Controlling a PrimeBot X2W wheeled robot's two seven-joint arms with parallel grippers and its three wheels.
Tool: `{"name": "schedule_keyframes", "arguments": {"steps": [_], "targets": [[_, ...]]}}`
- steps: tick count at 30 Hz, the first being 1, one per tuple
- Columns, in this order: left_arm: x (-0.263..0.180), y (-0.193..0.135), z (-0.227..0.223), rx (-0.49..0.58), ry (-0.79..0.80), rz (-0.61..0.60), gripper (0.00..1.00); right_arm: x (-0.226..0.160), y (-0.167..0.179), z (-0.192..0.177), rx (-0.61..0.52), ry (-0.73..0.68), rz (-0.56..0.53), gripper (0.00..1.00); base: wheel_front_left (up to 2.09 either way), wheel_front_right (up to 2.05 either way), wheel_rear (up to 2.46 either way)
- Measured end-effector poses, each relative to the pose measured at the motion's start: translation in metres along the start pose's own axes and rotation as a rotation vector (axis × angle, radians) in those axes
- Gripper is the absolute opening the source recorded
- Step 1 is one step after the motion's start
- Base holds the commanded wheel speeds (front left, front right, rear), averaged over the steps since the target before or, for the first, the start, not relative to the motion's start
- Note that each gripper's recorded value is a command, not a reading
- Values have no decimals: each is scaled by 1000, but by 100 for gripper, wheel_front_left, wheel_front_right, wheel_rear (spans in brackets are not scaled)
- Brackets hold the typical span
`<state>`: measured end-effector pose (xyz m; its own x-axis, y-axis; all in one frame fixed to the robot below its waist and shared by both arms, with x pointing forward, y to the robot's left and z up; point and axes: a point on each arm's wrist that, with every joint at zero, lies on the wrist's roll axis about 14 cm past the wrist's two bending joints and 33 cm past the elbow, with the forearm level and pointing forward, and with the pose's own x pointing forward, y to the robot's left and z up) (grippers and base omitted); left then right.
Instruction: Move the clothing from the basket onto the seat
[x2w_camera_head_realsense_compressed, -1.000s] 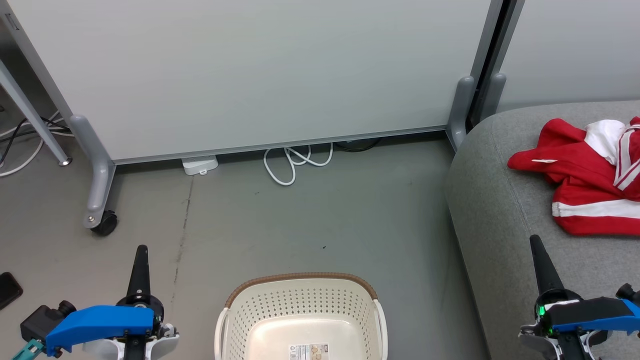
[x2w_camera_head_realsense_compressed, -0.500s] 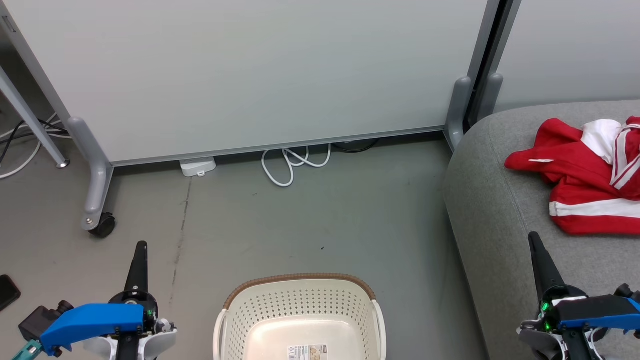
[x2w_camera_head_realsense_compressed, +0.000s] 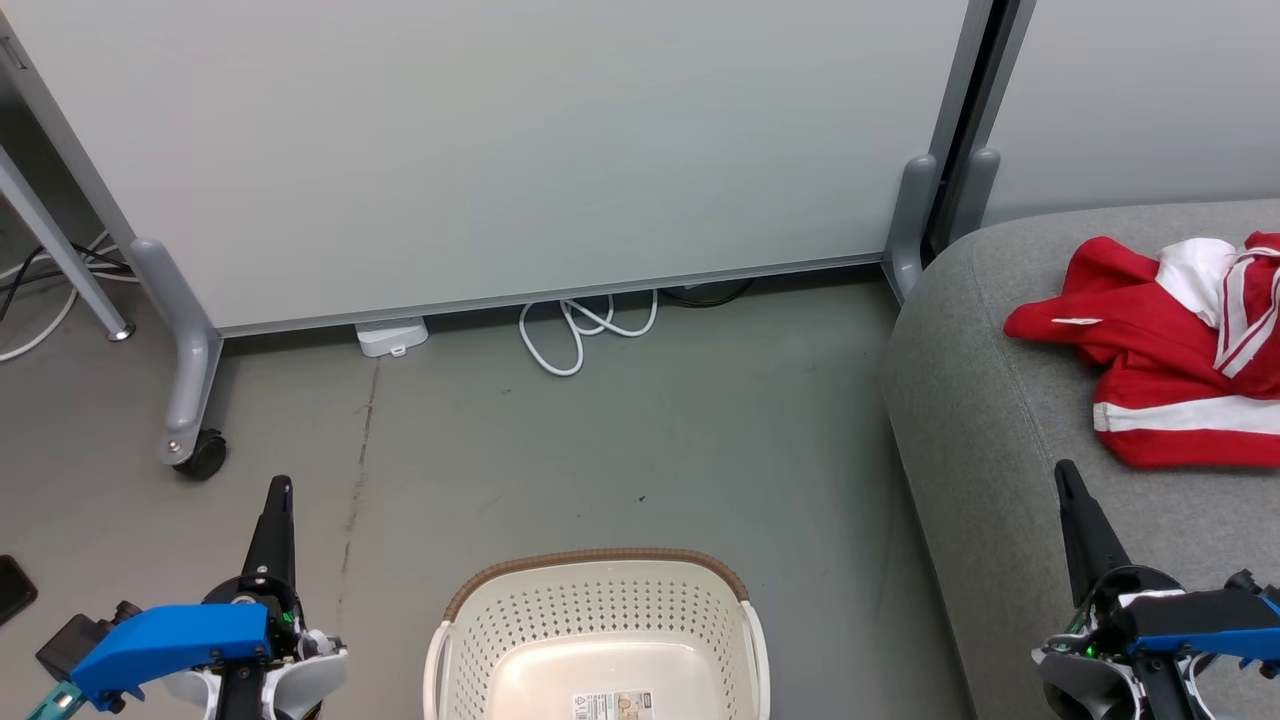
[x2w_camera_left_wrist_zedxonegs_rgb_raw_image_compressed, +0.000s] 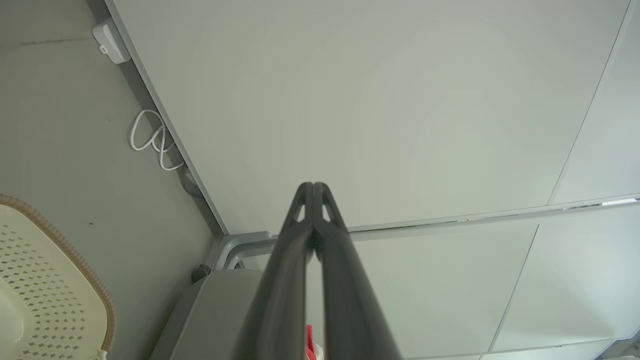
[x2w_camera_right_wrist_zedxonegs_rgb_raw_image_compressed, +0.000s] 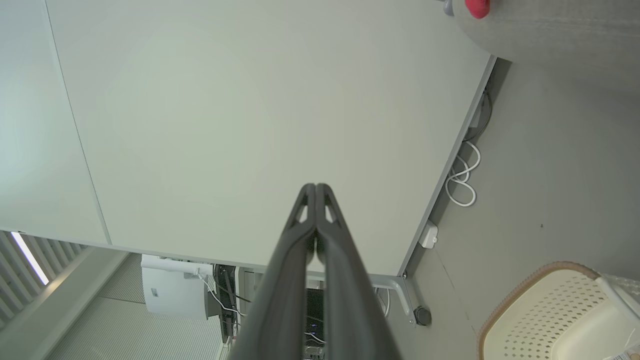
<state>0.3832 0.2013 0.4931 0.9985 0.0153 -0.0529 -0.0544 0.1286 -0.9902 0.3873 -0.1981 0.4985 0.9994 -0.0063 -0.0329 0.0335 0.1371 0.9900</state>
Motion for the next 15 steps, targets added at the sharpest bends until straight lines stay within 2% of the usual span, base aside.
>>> {"name": "schedule_keyframes", "arguments": {"steps": [15], "targets": [[3,-8,0,-105,11,-29,0,0,4,1,111,3,18,0,0,0,0]]}}
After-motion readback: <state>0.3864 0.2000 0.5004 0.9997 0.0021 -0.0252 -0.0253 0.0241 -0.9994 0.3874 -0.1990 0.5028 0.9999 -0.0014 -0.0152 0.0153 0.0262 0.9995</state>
